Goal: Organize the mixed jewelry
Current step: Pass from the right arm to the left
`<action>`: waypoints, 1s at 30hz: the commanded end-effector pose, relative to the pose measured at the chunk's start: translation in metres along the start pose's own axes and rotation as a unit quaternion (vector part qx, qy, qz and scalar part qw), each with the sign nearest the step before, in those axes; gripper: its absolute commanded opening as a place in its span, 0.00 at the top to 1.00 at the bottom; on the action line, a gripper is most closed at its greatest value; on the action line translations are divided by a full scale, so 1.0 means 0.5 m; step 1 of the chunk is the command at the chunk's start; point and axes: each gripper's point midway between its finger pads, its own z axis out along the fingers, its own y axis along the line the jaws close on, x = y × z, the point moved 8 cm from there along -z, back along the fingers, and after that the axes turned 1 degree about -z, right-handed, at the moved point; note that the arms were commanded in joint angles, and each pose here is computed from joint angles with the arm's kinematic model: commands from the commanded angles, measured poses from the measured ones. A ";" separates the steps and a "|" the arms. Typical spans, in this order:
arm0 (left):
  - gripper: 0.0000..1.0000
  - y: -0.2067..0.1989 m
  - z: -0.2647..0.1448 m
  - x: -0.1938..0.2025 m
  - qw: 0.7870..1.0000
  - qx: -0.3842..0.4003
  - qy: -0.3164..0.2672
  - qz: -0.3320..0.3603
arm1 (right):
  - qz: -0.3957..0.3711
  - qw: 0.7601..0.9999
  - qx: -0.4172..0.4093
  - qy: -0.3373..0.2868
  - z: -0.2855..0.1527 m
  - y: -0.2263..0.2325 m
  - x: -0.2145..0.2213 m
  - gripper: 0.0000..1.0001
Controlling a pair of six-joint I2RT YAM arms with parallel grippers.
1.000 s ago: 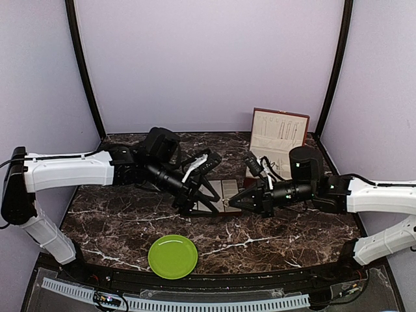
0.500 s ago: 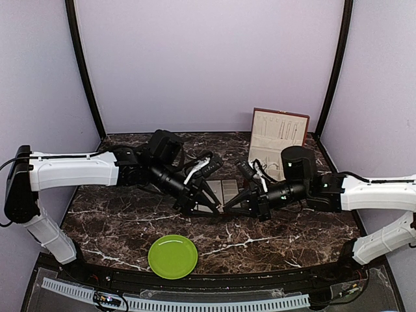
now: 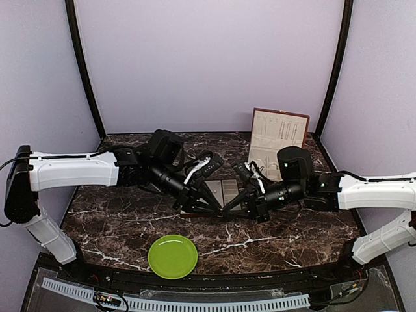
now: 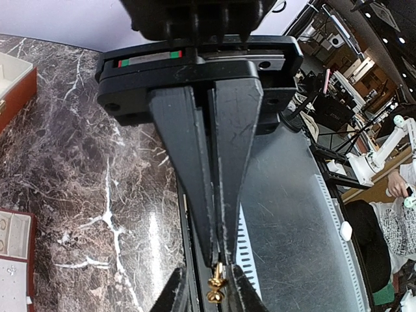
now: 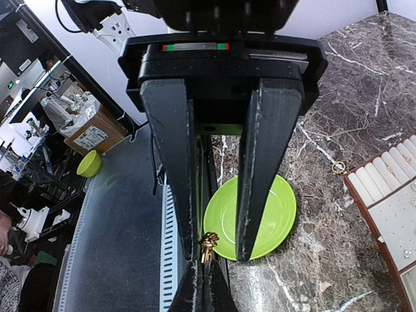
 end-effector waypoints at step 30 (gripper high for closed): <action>1.00 0.041 -0.036 -0.007 0.987 -0.156 0.011 0.040 | 0.024 0.957 0.259 -0.129 -0.129 -0.054 -0.010 0.52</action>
